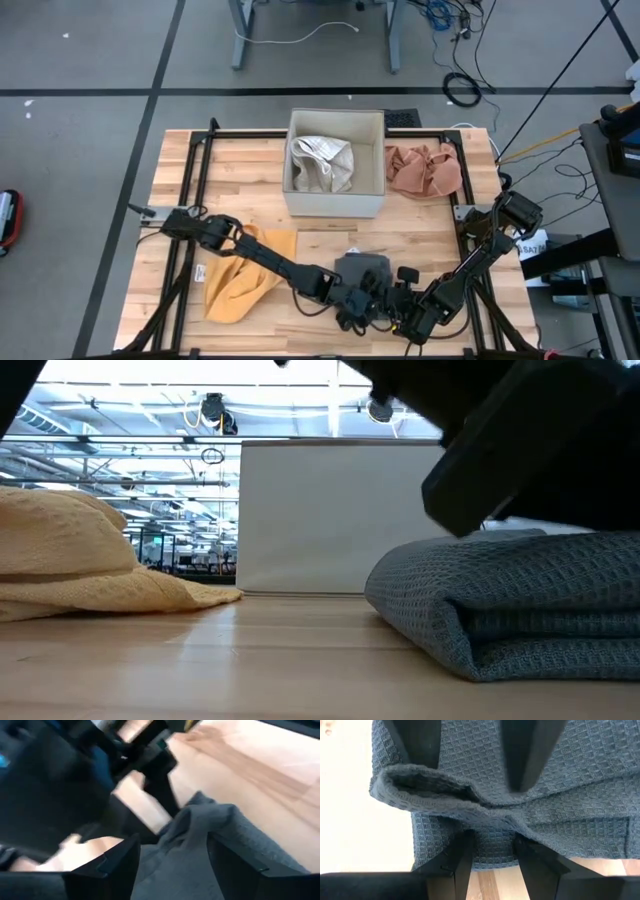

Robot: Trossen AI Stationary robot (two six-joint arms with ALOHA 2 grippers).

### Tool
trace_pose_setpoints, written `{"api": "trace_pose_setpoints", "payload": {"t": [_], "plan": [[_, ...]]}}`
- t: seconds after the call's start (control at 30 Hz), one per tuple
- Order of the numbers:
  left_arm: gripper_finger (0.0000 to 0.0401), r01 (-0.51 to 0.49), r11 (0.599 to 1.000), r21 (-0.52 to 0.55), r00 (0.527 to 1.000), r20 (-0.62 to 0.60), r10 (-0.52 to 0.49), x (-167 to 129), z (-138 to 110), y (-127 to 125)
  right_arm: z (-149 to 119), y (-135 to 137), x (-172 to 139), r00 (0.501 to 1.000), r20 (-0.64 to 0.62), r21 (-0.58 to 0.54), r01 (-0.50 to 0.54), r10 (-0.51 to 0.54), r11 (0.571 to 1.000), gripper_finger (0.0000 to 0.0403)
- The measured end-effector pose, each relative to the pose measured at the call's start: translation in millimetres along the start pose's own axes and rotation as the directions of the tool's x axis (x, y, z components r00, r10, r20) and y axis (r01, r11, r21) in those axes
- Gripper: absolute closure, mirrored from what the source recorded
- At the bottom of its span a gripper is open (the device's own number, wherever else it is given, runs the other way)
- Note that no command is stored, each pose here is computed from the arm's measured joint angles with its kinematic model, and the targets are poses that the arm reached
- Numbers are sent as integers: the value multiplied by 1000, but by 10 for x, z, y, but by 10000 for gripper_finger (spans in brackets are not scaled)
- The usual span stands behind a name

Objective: Fold towel
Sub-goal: Fold the gray towel

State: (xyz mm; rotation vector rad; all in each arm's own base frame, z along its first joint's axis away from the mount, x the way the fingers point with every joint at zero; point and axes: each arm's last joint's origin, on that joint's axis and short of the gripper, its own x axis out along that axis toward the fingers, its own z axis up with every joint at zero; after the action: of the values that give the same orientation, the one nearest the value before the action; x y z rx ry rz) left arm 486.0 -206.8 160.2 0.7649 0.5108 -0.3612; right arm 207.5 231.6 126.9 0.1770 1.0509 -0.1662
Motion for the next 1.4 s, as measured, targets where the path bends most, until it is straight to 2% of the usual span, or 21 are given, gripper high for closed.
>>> {"api": "trace_pose_setpoints", "payload": {"t": [0.17, 0.23, 0.37, 0.6, 0.8, 0.93, 1.2, 1.4], "plan": [[158, -122, 992, 26, 991, -59, 123, -112, 108, -9, 7, -3, -43, 999, -32, -13, -25, 25, 1000, 262], [158, -139, 990, 33, 987, -82, 141, -132, 116, -16, 14, -13, -99, 998, -54, -15, -45, 44, 999, 262], [158, -112, 993, 20, 983, -147, 114, -138, 56, -47, 61, -13, -298, 997, -48, -26, -69, 68, 997, 262], [158, -81, 992, -94, 959, -278, 52, -138, -121, -43, 114, 10, -593, 993, 2, -47, -116, 116, 992, 262], [158, -83, 990, -110, 958, -283, 49, -140, -125, -49, 198, 28, -566, 988, 113, -78, -94, 103, 992, 262], [158, -89, 989, -119, 959, -278, 53, -136, -125, -37, 234, 86, -453, 982, 144, -120, -102, 119, 987, 262], [158, -84, 980, -180, 964, -265, 34, -118, -156, 17, 103, 127, -69, 996, -6, -152, -86, 86, 985, 261], [158, -80, 981, -177, 965, -258, 32, -125, -133, -9, 93, 158, -101, 993, -34, -151, -115, 111, 982, 261]]}}
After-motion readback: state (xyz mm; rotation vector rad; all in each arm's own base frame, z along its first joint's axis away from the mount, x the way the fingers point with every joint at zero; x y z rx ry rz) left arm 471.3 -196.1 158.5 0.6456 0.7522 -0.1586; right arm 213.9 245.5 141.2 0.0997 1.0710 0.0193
